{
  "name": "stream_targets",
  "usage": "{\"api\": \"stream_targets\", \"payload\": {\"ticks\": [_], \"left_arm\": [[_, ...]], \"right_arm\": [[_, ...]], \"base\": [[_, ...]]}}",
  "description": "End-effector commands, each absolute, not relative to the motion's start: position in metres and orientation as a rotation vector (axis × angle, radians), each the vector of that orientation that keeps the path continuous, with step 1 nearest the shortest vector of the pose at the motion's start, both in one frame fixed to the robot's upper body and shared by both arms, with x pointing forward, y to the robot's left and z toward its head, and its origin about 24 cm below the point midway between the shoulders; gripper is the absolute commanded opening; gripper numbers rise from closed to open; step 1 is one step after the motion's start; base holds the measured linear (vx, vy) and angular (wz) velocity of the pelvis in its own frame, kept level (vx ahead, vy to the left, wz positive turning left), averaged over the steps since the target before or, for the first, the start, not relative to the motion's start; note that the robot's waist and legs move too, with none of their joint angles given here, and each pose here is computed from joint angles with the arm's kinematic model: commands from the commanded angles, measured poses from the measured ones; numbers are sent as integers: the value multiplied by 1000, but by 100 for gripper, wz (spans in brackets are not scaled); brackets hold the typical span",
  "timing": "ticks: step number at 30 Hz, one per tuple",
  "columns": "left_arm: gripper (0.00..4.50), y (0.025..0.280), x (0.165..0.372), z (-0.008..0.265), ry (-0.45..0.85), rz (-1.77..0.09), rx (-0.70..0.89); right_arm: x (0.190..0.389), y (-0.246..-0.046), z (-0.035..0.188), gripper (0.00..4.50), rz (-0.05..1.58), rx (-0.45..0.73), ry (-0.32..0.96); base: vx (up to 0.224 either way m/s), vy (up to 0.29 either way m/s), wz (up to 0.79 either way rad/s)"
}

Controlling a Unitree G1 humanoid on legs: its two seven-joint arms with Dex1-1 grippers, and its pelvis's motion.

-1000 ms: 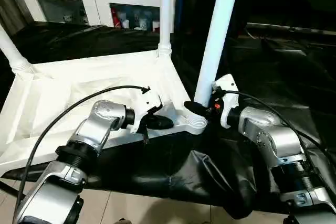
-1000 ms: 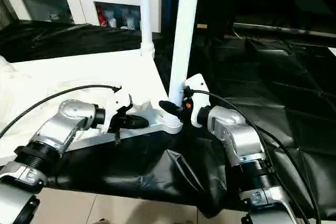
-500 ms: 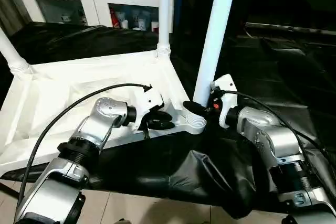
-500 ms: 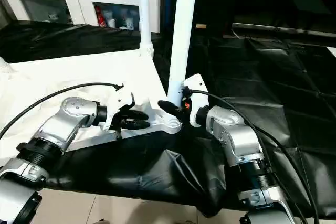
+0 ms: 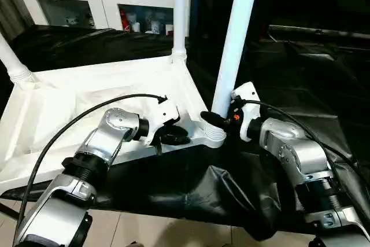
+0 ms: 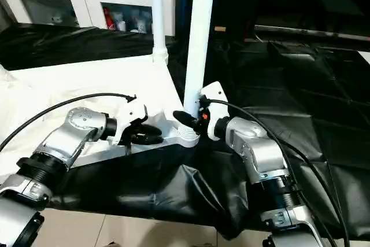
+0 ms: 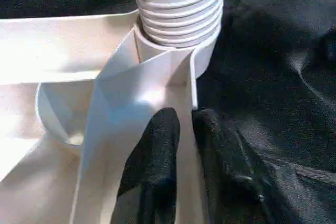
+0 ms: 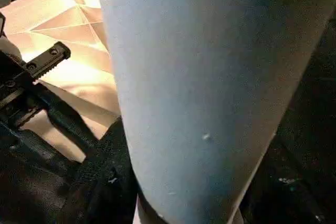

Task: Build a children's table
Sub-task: Insert table leg to table base

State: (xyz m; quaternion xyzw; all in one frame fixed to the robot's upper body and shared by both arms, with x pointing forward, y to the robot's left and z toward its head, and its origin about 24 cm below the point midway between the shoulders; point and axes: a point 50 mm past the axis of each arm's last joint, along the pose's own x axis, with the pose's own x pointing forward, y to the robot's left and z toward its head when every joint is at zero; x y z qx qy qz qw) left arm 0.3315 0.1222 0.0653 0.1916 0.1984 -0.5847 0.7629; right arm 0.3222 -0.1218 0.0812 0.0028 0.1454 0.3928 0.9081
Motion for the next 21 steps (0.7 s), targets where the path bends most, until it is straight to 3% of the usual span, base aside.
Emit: {"api": "stream_targets", "payload": {"ticks": [1,10,13,21], "left_arm": [[51,126,330,62,463,-1273,432],[3,130,327,59,498,-1287,461],[58,130,329,59,504,-1258,442],[121,130,332,62,489,-1247,460]], "right_arm": [[320,-117,79,193,834,4,306],[321,-116,80,193,838,3,303],[321,-115,80,193,839,1,304],[321,-114,80,193,843,1,301]], "base": [[0,0,0],[0,0,0],[0,0,0],[0,0,0]]}}
